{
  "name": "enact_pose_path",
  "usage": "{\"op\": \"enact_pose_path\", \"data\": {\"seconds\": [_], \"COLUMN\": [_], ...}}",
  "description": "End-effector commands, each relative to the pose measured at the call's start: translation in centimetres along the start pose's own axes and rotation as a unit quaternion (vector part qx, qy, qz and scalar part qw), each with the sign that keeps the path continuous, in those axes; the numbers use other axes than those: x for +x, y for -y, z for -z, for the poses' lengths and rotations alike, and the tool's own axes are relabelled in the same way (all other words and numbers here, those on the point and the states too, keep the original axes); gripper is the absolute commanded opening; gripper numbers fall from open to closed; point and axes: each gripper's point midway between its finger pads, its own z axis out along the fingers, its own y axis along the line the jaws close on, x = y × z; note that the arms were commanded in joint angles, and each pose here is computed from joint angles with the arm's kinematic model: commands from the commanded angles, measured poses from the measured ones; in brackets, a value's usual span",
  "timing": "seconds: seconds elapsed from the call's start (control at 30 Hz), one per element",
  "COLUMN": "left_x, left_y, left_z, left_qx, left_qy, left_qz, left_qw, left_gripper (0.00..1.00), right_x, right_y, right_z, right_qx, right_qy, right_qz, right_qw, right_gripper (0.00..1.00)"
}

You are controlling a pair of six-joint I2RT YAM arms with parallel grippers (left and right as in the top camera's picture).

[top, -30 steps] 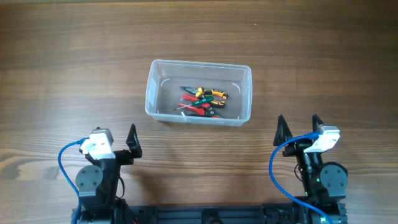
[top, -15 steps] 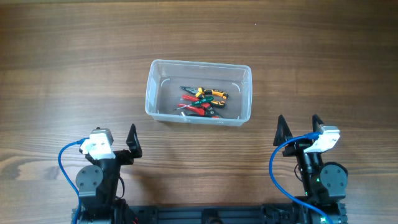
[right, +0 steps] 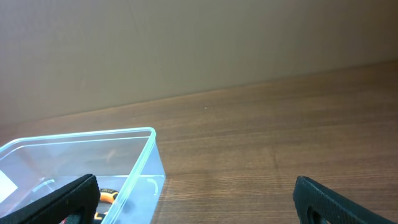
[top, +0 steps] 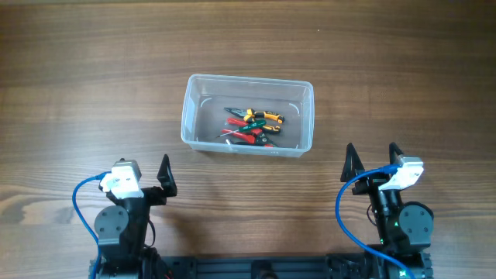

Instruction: Pack container

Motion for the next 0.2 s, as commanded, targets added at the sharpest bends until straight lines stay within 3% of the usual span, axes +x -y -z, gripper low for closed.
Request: {"op": "enact_pose_path", "data": {"seconds": [0.0,0.17], "left_x": [0.09,0.09], "left_y": [0.03,0.03], "left_z": [-0.02,-0.02], "left_qx": [0.004,0.004], "left_qy": [0.002,0.002], "left_qz": [-0.007,-0.007], "left_qw": [1.000,1.000], "left_gripper": [1.00,1.00], "right_x": [-0.33,-0.33], "right_y": [-0.47,-0.47], "right_z": [0.09,0.09], "right_qx": [-0.012,-0.012], "right_qy": [0.009,0.009], "right_qz": [-0.005,-0.005], "right_qw": [1.000,1.000], "right_gripper": [1.00,1.00]}}
